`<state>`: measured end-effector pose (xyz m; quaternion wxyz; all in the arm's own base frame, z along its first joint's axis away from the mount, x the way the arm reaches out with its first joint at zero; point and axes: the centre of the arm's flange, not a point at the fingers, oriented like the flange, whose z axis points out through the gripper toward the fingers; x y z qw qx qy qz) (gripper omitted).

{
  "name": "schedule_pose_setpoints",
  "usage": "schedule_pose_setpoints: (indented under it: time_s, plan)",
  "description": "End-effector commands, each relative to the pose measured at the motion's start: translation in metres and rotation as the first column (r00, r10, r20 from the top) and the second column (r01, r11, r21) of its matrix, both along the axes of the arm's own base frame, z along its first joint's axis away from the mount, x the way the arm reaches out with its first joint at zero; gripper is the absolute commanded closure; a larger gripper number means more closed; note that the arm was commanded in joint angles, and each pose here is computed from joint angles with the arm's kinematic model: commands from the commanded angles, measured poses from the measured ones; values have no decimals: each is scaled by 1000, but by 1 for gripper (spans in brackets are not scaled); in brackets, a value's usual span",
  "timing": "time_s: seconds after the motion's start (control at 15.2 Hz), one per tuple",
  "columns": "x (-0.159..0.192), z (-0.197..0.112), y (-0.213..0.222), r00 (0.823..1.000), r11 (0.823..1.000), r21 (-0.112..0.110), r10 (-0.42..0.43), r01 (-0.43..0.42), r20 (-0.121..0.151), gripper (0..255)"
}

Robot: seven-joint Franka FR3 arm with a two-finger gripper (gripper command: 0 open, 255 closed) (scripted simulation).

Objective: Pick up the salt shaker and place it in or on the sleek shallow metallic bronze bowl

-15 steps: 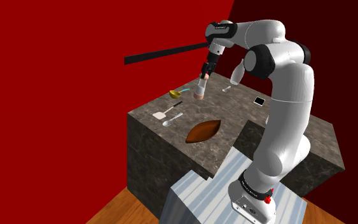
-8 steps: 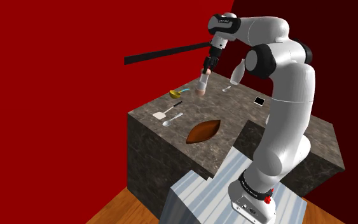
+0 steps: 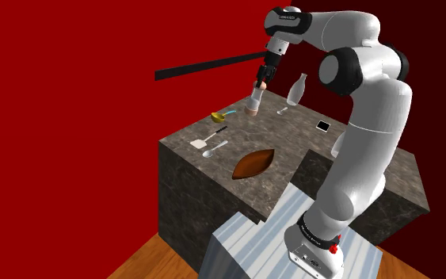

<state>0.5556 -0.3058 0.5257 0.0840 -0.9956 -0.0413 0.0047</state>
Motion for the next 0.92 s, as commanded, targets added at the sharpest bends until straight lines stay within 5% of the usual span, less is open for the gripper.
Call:
schedule_pose_setpoints:
  time_s: [0.0,0.86]
  plan:
    - [-20,4,18,1000,1000,0,1,-1,0,255]
    - [-146,40,129,1000,1000,0,1,-1,0,255]
